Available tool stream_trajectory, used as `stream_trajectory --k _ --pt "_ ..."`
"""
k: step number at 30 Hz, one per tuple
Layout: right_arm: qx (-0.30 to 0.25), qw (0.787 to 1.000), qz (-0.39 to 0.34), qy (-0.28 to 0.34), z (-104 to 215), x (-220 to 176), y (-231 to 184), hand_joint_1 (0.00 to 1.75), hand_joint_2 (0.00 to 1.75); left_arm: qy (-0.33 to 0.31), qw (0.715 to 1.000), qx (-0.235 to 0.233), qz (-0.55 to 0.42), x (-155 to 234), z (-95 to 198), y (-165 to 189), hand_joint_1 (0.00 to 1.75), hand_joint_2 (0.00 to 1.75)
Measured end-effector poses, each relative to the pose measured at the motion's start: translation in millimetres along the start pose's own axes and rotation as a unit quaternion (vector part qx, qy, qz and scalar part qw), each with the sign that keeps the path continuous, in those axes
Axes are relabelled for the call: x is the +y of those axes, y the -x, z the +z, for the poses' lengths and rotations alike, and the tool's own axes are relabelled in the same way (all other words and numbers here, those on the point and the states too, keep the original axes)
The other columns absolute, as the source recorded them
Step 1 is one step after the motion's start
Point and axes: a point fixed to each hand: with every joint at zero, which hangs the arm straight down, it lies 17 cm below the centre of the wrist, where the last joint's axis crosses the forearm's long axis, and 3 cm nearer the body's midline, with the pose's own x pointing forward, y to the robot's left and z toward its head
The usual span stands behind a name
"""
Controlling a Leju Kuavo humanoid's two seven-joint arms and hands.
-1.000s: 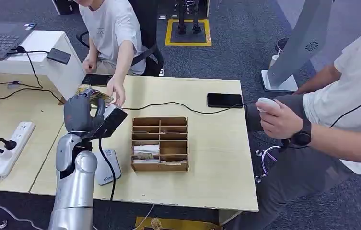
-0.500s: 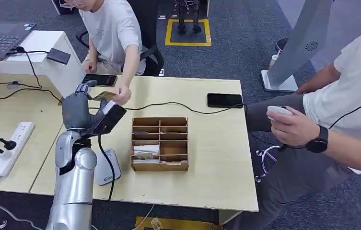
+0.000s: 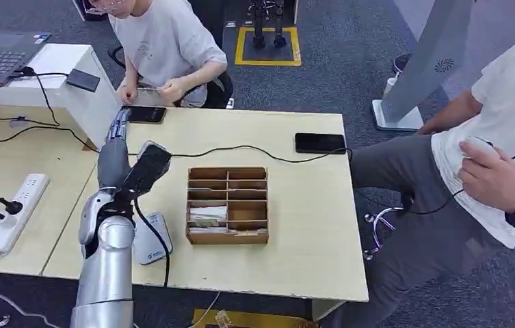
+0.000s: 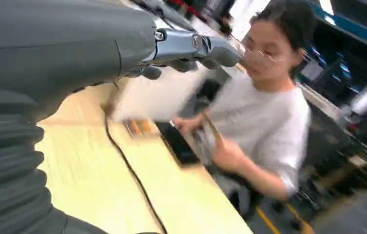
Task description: Pass the card to the sensor for recognition and then transmit it.
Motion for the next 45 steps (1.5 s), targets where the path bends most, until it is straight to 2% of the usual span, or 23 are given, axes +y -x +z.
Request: stream_trajectory --k 4,9,14,18,24,36,45 --pt "0.009 1.0 -0.003 0.008 -0.8 -6.1 12.7 0.0 1.75 0.056 0.995 -0.066 0.052 -29.6 40.3 -31.0 0.0 1.75" --pt "0.017 1.0 0.002 0.014 -1.5 -13.3 25.1 0.0 1.75 0.112 0.985 -0.127 -0.011 -61.0 82.1 -58.2 0.0 1.75" --pt "0.01 1.0 0.011 0.018 -2.2 -17.6 25.8 0.0 1.75 0.14 0.967 -0.179 -0.116 -87.8 100.9 -78.8 0.0 1.75" --pt "0.0 1.0 0.013 0.025 -2.6 -20.5 21.8 0.0 1.75 0.146 0.957 -0.197 -0.157 -103.0 110.0 -89.3 0.0 1.75" --pt "0.001 1.0 0.018 0.023 -2.6 -19.8 21.7 0.0 1.75 0.139 0.952 -0.196 -0.191 -109.6 109.4 -94.1 0.0 1.75" --pt "0.015 1.0 0.017 0.014 -2.0 -15.8 26.6 0.0 1.75 0.133 0.955 -0.162 -0.208 -112.0 98.9 -86.7 0.0 1.75" --pt "0.01 1.0 0.017 0.015 -2.2 -16.0 24.2 0.0 1.75 0.124 0.954 -0.133 -0.238 -108.0 92.1 -68.9 0.0 1.75"
